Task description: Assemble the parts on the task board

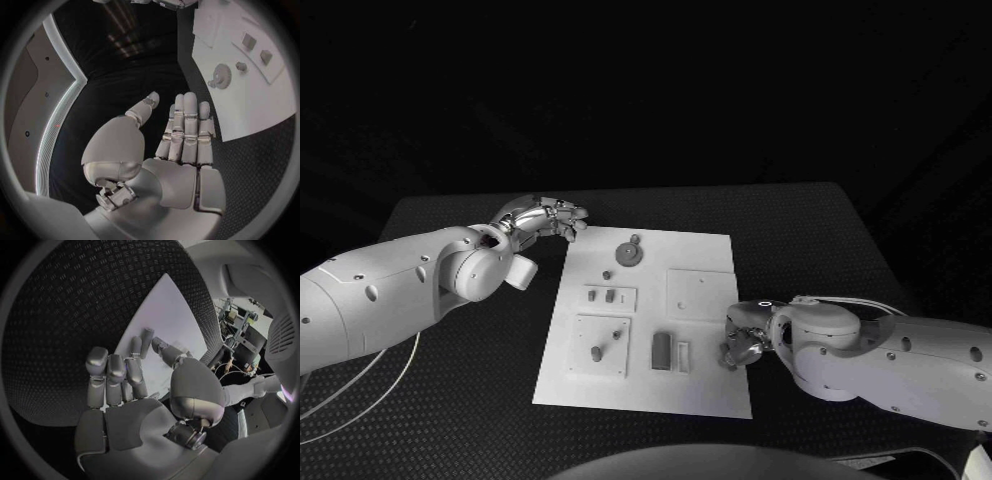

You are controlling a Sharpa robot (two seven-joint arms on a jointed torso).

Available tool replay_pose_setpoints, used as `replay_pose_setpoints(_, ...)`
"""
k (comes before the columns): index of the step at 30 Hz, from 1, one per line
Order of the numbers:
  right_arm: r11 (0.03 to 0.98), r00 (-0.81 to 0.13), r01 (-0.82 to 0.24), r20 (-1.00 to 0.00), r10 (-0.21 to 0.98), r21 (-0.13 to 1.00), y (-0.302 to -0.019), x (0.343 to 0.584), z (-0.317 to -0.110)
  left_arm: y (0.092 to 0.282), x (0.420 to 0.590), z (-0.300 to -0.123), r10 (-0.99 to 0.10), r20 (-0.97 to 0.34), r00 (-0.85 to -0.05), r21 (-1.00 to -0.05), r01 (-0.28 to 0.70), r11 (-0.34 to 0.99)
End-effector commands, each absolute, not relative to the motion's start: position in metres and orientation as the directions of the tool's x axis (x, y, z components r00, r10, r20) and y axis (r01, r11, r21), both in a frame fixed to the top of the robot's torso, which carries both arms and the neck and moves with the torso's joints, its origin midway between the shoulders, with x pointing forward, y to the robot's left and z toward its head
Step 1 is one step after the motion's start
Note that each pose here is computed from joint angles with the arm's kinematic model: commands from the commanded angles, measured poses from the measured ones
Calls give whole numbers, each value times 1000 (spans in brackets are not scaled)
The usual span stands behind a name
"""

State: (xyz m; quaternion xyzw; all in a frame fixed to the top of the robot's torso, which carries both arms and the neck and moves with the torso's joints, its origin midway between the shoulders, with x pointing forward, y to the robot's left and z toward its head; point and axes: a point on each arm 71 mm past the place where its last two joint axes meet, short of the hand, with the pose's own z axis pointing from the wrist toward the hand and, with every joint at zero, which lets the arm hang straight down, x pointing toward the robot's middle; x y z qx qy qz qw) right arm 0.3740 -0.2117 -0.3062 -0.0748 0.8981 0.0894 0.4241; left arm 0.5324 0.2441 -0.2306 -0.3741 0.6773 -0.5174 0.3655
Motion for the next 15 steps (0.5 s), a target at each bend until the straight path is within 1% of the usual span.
replay_pose_setpoints(1,971,-614,-234,-781,-115,41,-213,371,-315,242,532,-230,-880,-105,-463,-976,-121,180)
replay_pose_setpoints(15,967,-615,-252,-777,-136,30,-211,370,-315,243,532,-229,-881,-106,-462,-976,-121,180)
